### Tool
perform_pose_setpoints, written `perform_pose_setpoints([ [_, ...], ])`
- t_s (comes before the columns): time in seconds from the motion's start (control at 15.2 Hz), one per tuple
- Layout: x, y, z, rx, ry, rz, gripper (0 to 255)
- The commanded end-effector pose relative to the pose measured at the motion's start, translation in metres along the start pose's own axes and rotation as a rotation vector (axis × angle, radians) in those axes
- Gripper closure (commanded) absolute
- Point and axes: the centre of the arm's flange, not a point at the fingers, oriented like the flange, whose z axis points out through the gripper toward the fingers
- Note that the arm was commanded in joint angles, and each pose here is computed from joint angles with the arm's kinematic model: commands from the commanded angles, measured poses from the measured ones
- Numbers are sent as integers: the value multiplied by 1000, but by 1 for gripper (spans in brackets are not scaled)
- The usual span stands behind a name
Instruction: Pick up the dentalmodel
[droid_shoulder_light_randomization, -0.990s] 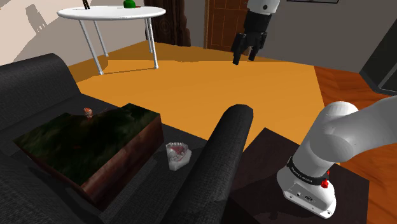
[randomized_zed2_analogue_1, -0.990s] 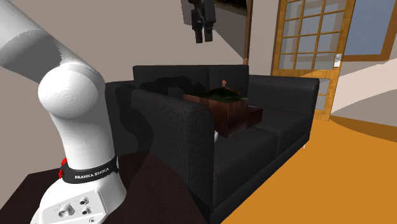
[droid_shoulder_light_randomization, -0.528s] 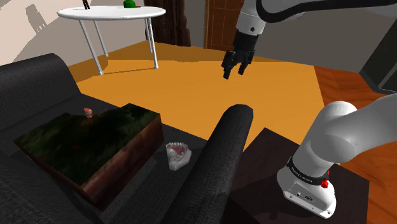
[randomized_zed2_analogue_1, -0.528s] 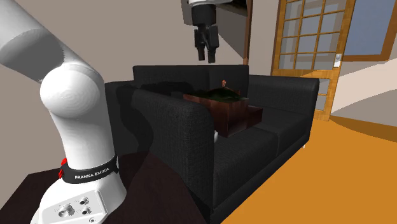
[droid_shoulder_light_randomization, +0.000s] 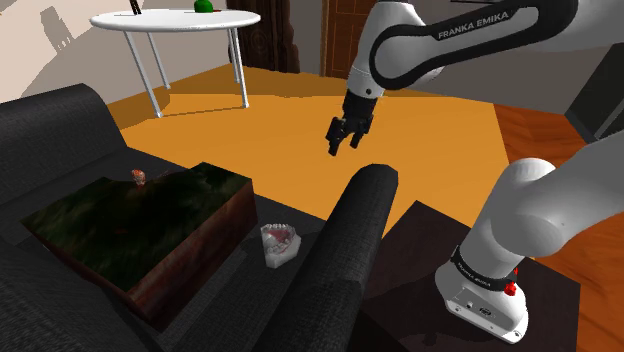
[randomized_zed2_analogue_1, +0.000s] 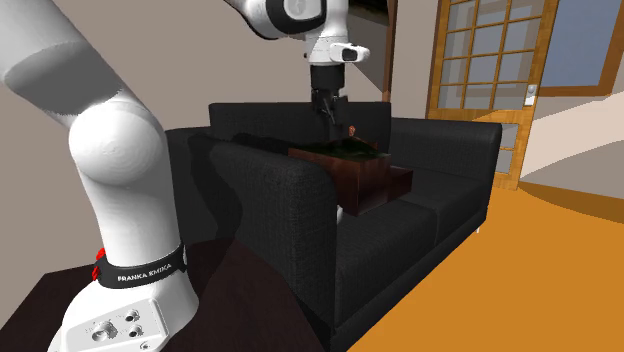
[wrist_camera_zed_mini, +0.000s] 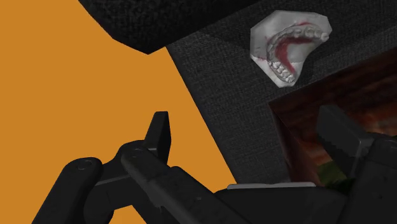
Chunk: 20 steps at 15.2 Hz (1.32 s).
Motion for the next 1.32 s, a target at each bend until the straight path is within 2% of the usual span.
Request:
perform_pose_setpoints([
  [0.0, 5, -6, 26, 19, 3, -13, 0],
  [1.25, 47, -78, 255, 198, 5, -139, 0],
])
